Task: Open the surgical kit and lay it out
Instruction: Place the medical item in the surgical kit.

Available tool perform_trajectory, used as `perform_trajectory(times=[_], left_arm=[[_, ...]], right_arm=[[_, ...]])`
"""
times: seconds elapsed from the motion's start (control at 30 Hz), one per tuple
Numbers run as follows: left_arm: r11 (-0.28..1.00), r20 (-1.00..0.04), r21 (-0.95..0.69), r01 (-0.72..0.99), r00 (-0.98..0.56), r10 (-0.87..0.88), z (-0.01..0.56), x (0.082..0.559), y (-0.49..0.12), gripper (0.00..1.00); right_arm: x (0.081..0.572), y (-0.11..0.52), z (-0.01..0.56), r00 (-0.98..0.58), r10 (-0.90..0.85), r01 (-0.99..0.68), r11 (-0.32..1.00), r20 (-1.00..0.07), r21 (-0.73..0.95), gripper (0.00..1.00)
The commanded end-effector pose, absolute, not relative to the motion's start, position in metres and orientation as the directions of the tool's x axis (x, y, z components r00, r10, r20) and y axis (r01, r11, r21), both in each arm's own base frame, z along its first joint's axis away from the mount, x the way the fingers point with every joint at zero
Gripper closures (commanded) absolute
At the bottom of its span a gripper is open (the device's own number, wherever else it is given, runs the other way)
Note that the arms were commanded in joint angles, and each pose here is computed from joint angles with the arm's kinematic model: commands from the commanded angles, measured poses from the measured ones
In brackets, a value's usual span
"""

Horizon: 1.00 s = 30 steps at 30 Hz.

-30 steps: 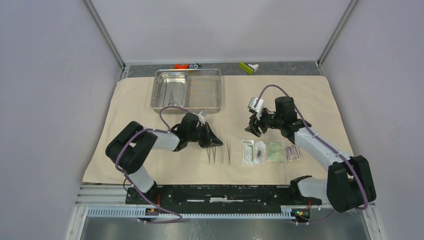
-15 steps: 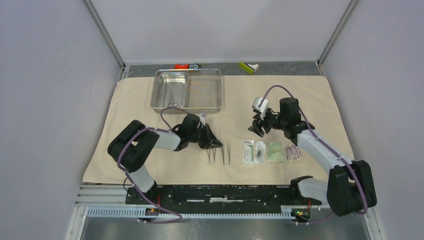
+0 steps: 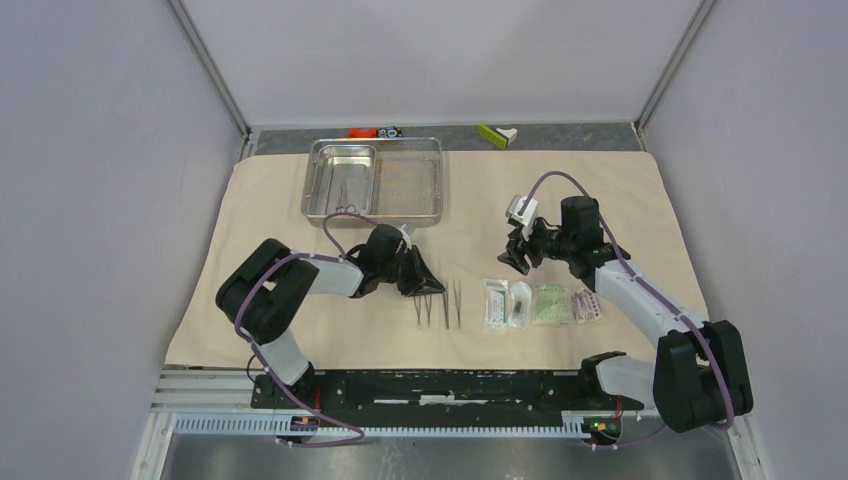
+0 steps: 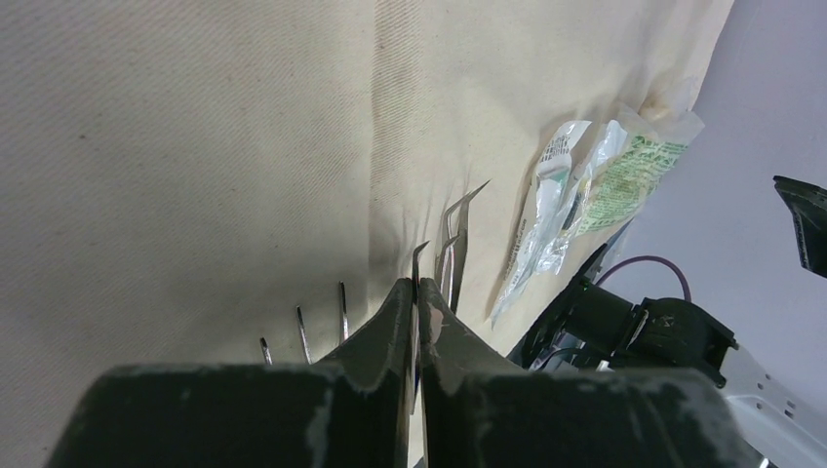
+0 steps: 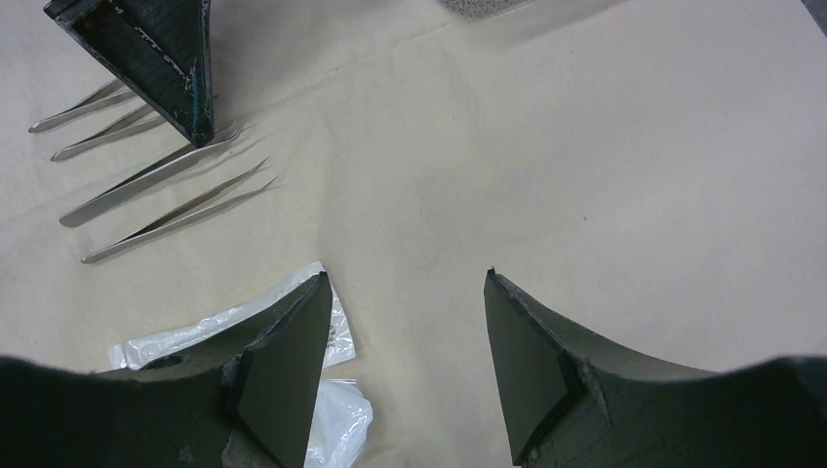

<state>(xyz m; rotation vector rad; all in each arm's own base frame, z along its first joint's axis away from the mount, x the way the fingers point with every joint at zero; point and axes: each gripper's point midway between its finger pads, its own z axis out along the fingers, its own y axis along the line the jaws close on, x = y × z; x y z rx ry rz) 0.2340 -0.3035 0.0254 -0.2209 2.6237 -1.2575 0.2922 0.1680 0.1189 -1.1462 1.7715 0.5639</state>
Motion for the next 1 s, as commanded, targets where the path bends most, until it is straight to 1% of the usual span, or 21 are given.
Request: perform_trajectory(times=[0.0,0.37,0.57,0.9,0.97], left_arm=[[0.632,-0.158,-0.775,-0.015,-0.963,-0.217,0.033,0.240,-0.309,0.90],[0.666,-0.163,-0.746,-0.007,-0.968,-0.193,0.034,0.240,-0.308,0.94],[0.683,-0.173,-0.730,0.008,-0.969,-0.174,0.034,0.241,-0.307,0.97],[0.718,-0.199,-0.694,0.051,-0.972,-0.123,0.043,0.246,-0.307,0.98],[0.740,-0.188,-0.671,0.042,-0.975,-0.115,0.043,0.244,-0.303,0.98]], right_arm=[[0.294,0.170,0.129,-0.096,-0.441,-0.884,0.449,-0.892,-0.127,0.34],[0.294,0.170,0.126,-0.108,-0.439,-0.887,0.449,-0.892,-0.114,0.34],[0.293,0.170,0.125,-0.111,-0.440,-0.887,0.448,-0.891,-0.110,0.34],[0.293,0.169,0.123,-0.116,-0.439,-0.887,0.449,-0.891,-0.106,0.34],[0.293,0.169,0.122,-0.117,-0.441,-0.888,0.448,-0.890,-0.105,0.34]])
